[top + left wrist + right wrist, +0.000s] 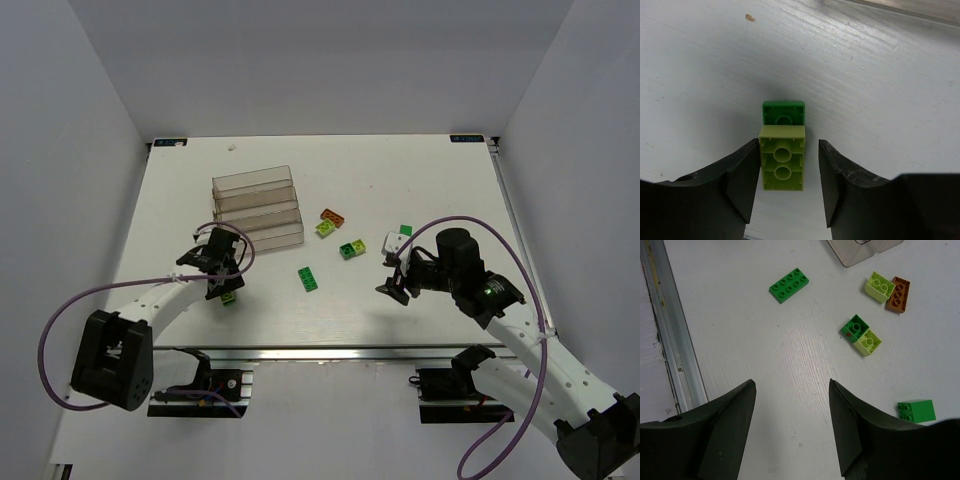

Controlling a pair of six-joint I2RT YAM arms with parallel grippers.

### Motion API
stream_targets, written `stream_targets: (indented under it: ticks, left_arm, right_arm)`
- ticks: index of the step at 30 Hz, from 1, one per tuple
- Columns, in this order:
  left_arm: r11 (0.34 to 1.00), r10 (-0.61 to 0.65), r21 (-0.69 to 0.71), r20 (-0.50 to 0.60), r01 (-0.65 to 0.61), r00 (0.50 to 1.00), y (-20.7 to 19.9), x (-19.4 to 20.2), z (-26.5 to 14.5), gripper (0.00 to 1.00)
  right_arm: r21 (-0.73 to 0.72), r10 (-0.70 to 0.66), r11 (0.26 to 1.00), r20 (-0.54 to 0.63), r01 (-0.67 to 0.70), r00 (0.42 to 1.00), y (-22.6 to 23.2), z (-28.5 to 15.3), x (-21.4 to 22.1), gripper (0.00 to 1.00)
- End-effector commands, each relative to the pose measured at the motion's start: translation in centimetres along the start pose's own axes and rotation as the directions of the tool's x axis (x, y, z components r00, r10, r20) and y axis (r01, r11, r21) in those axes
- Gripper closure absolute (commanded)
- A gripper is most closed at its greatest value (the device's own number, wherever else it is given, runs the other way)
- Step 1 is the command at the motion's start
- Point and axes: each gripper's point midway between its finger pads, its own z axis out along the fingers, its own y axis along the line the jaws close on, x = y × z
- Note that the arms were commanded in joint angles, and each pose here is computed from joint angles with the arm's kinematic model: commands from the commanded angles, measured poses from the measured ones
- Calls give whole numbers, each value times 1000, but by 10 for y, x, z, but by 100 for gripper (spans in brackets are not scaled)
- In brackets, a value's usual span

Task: Sort the legos into containers by color

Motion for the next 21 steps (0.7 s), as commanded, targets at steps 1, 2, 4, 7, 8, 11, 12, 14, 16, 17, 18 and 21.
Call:
stream_targets:
  ticks: [1, 2, 4, 7, 8, 11, 12, 14, 16, 17, 18, 21]
  left_arm:
    - [1000, 4, 7, -12, -4, 1000, -3, 3, 1, 41]
    - [1000, 4, 9, -11, -4, 1000, -4, 2, 1, 42]
    - [1000, 6, 7, -13, -6, 1000, -4, 3, 1, 48]
    - [1000, 3, 10, -4, -3, 1000, -4, 1, -1, 60]
    - [1000, 0, 15, 5, 0, 1000, -4, -2, -3, 63]
    - [999, -4, 35, 15, 4, 1000, -7, -6, -8, 80]
    - [998, -7, 57, 9, 6, 1000, -11, -5, -11, 85]
    - [996, 3, 94, -3, -3, 1000, -16, -4, -17, 98]
    - [985, 8, 174, -13, -6, 1000, -28, -5, -28, 100]
    - [979, 16, 205, -13, -13, 1000, -33, -6, -33, 100]
    - [968, 15, 252, -1, -14, 1000, -39, -10, -41, 100]
    - [903, 53, 425, 28, -59, 998, -68, -14, -65, 100]
  right_arm:
    - [1, -9, 1000, 7, 9, 1000, 2, -2, -2, 34]
    - [1, -9, 1000, 7, 9, 1000, 2, -2, -2, 34]
    - [1, -9, 1000, 7, 9, 1000, 2, -2, -2, 34]
    - [2, -9, 1000, 6, 9, 1000, 1, -1, -1, 34]
    - [2, -9, 1000, 6, 9, 1000, 1, -1, -1, 34]
    - [5, -8, 1000, 5, 8, 1000, 1, -1, -1, 34]
    - [7, -5, 1000, 2, 5, 1000, 0, -1, 0, 34]
    - [10, 3, 1000, 5, -3, 1000, 0, 0, -1, 34]
    - [16, 29, 999, 1, -29, 1000, -2, 1, 0, 34]
    - [21, 37, 999, 3, -37, 999, -3, 2, -1, 33]
    - [20, 53, 998, -4, -53, 999, -3, 4, 1, 32]
    - [-2, 99, 995, -12, -99, 995, -2, 9, 1, 29]
